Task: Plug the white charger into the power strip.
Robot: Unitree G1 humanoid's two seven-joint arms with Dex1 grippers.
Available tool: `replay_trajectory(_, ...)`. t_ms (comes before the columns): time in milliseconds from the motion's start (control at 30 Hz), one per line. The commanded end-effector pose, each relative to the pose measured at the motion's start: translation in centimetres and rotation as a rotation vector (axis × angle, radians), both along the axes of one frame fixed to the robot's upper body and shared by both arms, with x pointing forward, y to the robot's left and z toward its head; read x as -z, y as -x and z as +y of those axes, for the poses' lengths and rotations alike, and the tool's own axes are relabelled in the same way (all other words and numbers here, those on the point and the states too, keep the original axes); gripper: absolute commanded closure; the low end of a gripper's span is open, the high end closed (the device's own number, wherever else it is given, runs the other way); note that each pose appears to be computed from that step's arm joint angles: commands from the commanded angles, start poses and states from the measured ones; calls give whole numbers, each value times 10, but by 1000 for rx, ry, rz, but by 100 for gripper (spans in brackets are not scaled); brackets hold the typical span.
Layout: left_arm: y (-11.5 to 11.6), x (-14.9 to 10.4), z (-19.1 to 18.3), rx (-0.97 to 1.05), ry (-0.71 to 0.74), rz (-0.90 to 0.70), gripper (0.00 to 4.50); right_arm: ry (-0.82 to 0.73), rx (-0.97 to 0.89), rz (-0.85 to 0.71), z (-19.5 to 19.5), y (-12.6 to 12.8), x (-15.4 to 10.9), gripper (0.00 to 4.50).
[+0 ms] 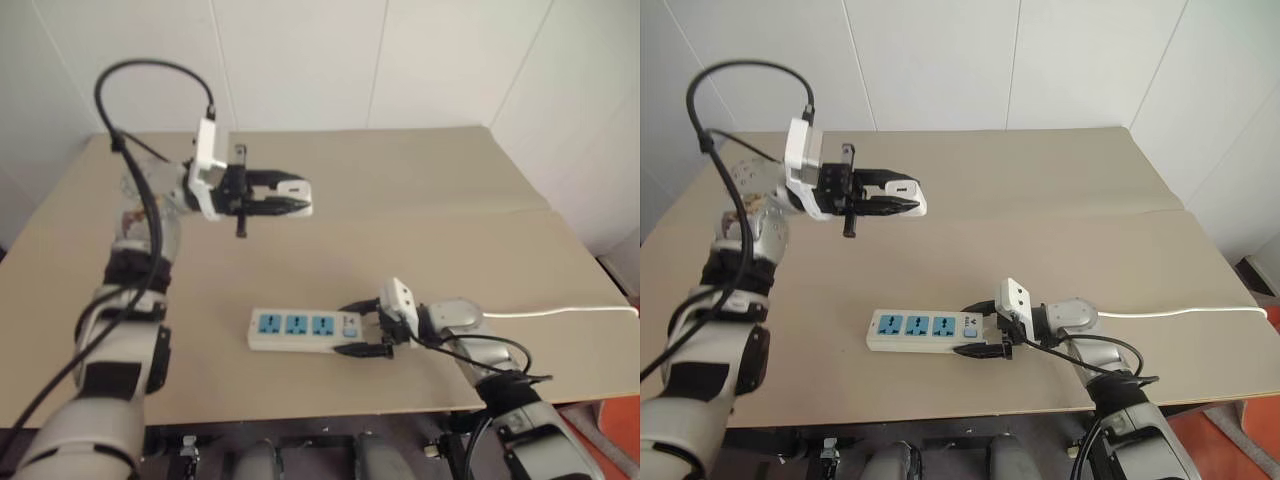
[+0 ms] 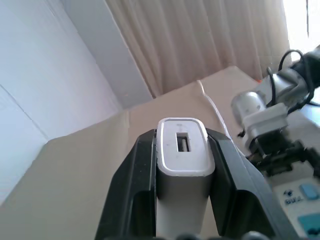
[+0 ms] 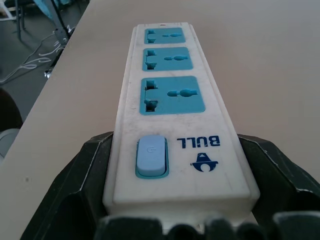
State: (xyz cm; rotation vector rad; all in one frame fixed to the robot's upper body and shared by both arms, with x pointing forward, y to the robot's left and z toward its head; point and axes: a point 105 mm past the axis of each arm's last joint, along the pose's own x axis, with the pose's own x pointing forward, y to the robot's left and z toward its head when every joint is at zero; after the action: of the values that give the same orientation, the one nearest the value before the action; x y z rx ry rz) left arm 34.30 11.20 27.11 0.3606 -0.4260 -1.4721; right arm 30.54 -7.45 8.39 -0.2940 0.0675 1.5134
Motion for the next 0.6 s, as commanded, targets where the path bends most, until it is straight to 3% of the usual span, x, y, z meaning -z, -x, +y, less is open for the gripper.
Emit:
replay_trajectory(33,22,-23,-4,-19,117,-25,346,17,-15,6,-3,-5,7,105)
replay_trajectory(200,42,-23,-4,-65,212,44,346,35,-40,34,-2,-3,24,105)
replay_trajectory(600,61,5,-33,-32,228,220,346,36,-49,50,3,-4,28,105)
